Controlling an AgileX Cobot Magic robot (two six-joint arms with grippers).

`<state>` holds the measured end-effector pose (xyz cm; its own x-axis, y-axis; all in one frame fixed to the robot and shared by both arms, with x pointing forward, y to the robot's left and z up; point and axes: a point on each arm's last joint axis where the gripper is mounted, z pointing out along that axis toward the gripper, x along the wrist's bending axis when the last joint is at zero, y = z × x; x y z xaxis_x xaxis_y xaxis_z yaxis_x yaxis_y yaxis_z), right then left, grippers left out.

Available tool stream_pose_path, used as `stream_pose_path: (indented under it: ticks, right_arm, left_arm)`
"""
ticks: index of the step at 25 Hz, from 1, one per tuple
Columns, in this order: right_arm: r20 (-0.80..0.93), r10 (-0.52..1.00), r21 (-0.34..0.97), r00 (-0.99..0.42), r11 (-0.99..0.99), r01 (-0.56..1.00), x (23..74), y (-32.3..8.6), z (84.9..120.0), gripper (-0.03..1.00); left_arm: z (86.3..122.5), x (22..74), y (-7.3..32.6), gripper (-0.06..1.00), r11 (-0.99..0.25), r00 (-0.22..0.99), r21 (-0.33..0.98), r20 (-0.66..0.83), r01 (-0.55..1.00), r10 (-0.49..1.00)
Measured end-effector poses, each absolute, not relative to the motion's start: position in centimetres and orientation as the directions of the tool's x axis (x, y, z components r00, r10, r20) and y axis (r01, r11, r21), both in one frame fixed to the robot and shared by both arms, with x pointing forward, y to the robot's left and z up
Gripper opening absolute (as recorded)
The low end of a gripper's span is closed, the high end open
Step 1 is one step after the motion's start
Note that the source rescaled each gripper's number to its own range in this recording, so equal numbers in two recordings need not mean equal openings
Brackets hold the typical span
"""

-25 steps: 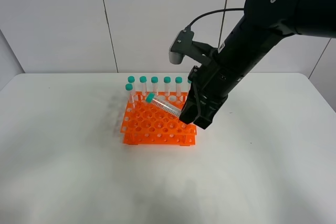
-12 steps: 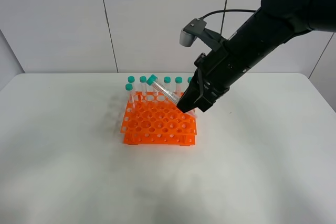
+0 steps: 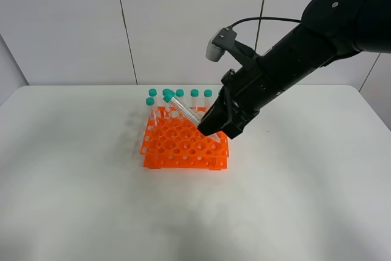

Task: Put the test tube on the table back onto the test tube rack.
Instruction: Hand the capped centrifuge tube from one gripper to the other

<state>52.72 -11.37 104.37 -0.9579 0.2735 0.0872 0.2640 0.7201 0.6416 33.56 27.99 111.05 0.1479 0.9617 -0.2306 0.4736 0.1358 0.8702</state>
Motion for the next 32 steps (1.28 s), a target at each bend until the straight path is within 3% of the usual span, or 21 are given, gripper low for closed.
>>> stream_pose_path:
  ticks: [8, 14, 21, 32]
  right_arm:
    - [0.126, 0.287, 0.663, -0.95, 0.688, 0.296, 53.1, -10.9, 103.7, 0.0]
    - [0.125, 0.292, 0.668, -0.948, 0.682, 0.298, 53.2, -10.9, 103.8, 0.0]
    - [0.123, 0.295, 0.669, -0.948, 0.68, 0.299, 53.2, -10.8, 103.8, 0.0]
    - [0.122, 0.298, 0.671, -0.947, 0.678, 0.3, 53.3, -10.8, 103.8, 0.0]
  left_arm:
    - [108.1, 44.3, 26.1, 1.0, 0.2, 0.253, 0.765, -0.429, 0.612, 0.867]
    - [105.6, 48.9, 24.7, 1.0, 0.284, 0.319, 0.708, -0.59, 0.647, 0.742]
    - [103.8, 51.0, 23.7, 1.0, 0.372, 0.329, 0.631, -0.717, 0.681, 0.614]
    - [102.6, 51.1, 18.1, 1.0, 0.217, 0.41, 0.657, -0.659, 0.722, 0.631]
